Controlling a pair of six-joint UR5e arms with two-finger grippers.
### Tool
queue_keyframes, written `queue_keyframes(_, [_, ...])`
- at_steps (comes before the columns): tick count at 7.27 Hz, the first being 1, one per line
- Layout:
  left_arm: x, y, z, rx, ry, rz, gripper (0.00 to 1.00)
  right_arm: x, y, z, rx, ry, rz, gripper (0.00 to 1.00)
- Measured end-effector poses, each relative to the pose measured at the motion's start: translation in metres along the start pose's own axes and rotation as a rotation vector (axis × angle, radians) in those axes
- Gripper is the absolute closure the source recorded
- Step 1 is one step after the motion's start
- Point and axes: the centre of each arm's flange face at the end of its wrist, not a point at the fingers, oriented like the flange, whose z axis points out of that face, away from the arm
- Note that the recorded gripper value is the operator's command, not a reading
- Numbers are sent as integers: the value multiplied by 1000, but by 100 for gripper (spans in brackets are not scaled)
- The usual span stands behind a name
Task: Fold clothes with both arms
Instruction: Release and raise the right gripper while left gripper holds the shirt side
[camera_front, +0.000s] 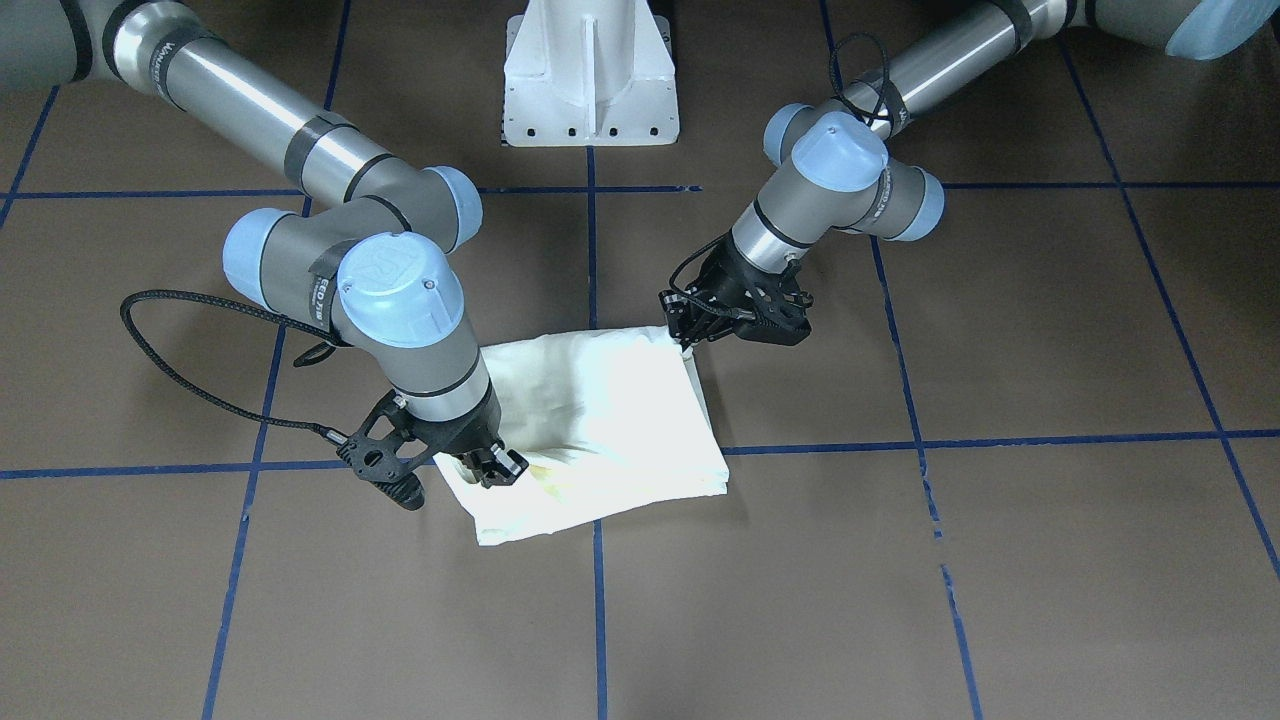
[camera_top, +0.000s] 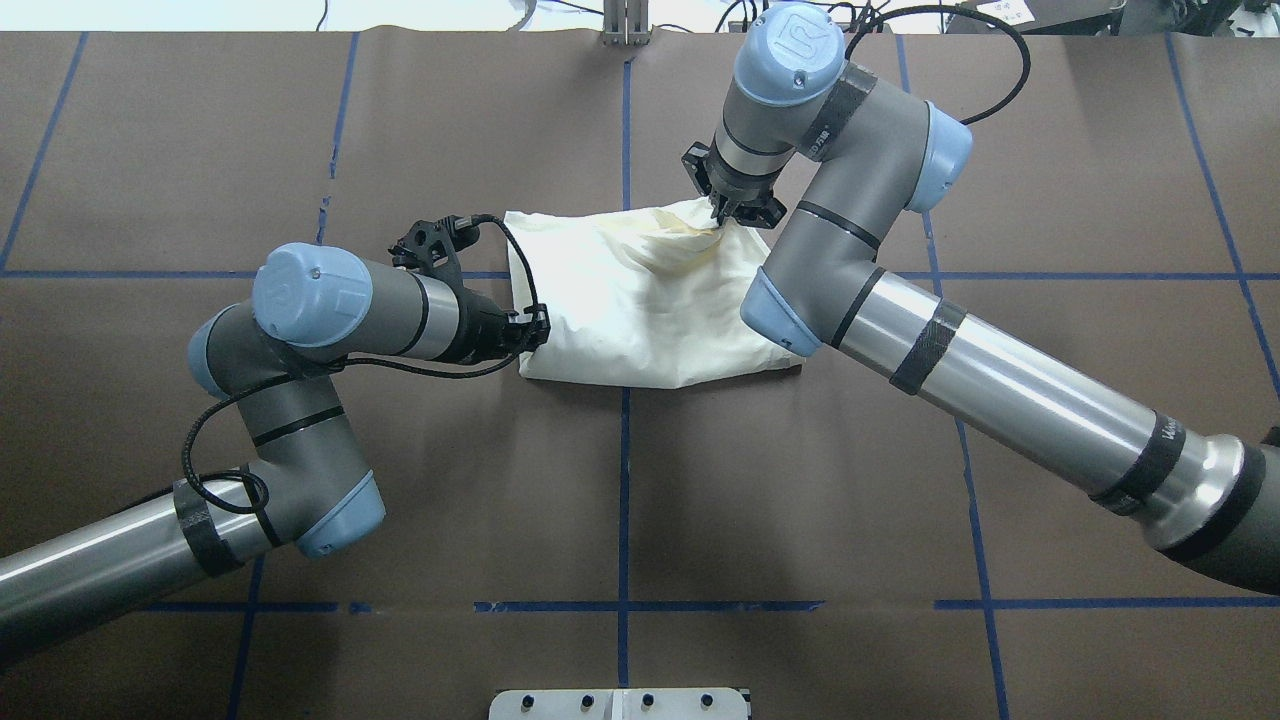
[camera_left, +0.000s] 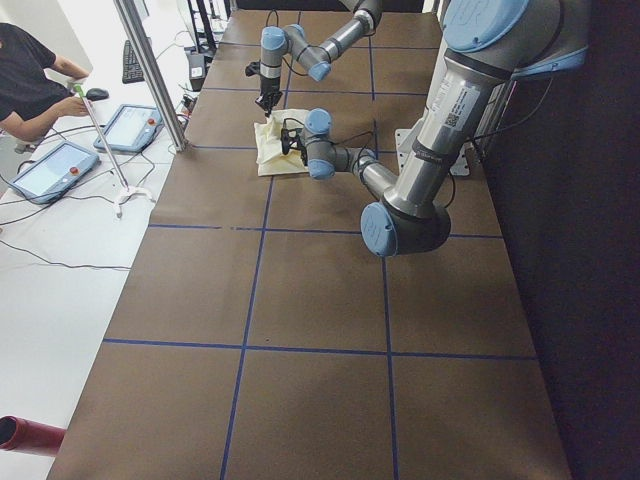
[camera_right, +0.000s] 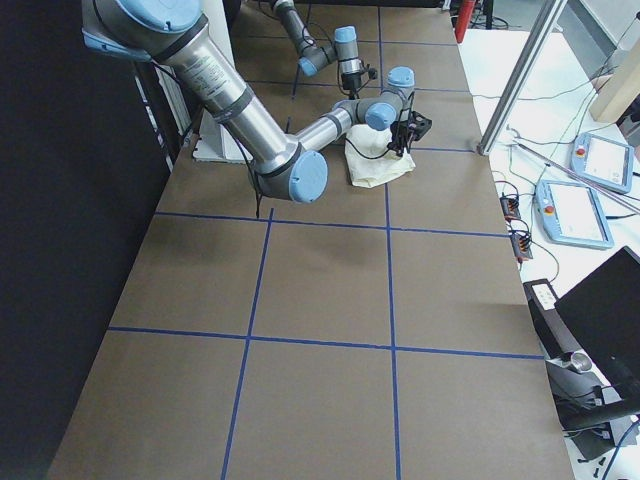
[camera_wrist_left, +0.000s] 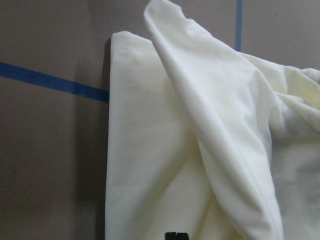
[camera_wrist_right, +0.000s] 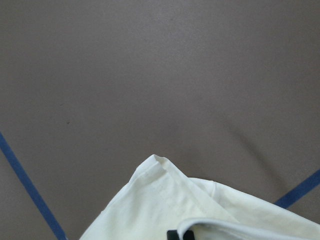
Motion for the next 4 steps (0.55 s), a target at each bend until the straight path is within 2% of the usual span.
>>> queue_keyframes(1, [0, 10, 2, -31, 10, 9, 100, 0, 0, 0, 0, 0, 0, 100])
queue_keyframes(4, [-23, 35, 0, -175, 39, 21, 100, 1, -3, 0, 4, 1, 3, 100])
